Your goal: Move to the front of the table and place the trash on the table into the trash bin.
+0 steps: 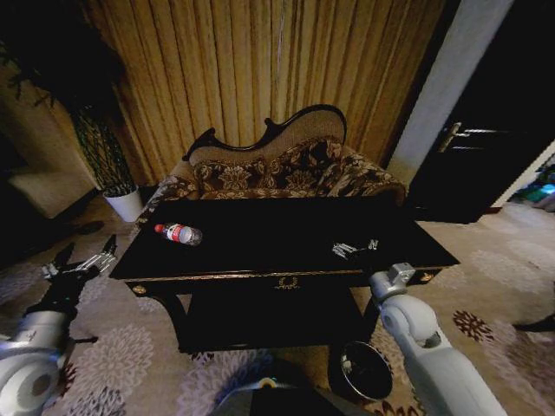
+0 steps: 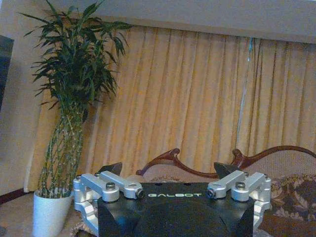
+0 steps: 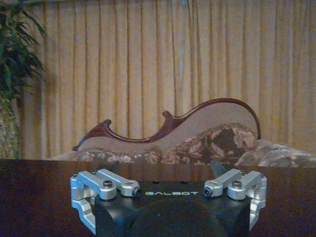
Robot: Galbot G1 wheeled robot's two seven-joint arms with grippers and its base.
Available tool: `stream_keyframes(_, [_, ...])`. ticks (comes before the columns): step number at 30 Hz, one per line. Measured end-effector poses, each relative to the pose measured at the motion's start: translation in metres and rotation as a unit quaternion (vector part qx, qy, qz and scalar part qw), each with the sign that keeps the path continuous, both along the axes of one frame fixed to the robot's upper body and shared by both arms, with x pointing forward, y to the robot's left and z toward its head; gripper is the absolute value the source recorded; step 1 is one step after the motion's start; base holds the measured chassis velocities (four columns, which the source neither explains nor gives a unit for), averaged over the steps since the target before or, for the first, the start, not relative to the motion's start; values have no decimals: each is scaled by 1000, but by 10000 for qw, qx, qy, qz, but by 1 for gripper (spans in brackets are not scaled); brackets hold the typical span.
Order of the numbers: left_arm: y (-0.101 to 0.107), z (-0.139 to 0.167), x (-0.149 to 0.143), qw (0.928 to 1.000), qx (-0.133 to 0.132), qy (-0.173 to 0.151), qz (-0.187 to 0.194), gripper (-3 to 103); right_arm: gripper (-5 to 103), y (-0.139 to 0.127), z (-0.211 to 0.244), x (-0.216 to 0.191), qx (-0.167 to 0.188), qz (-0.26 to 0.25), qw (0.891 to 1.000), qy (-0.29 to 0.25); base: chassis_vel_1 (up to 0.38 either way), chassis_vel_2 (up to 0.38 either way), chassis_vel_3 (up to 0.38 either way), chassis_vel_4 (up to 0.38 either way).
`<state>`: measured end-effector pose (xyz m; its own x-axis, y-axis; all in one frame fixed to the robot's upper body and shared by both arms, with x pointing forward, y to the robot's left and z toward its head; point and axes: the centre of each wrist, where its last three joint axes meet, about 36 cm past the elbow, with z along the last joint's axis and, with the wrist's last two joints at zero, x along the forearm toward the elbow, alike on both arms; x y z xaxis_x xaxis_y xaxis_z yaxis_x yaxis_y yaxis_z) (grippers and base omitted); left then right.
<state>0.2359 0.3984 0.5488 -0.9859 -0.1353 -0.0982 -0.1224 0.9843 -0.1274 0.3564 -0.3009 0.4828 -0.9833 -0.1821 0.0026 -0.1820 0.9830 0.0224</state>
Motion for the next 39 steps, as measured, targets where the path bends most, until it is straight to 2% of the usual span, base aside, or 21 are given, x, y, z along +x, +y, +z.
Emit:
stream_keyframes(12, [-1,1,-1,10000,-4,6,20,100,100,-2,17,15,57,237,9997,-7,0,0,0,0])
stream_keyframes(15, [-3,11,4,9999,-97,128,53,100,100,-4,18,17,65,220,9997,-6,0,0,0,0])
stream_keyframes(18, [-5,26,14,9996,-187,205,44,100,100,-5,18,19,67,203,9998,-9,0,0,0,0])
stream_keyframes(20, [-3,35,23,9998,-67,169,-27,100,100,-6,18,20,71,191,9998,-9,0,0,0,0])
stream_keyframes(23, [-4,41,29,9998,-43,169,-63,100,100,-8,18,21,67,162,9998,-12,0,0,0,0])
stream_keyframes(28, [-6,51,46,9995,-136,254,101,100,100,-9,16,21,70,131,9999,13,0,0,0,0])
stream_keyframes(32, [-15,61,69,9989,-283,275,247,100,100,-8,15,20,88,131,9999,28,0,0,0,0])
stream_keyframes(39, [-36,68,88,9988,-343,320,103,100,100,-11,14,19,74,92,9999,38,0,0,0,0])
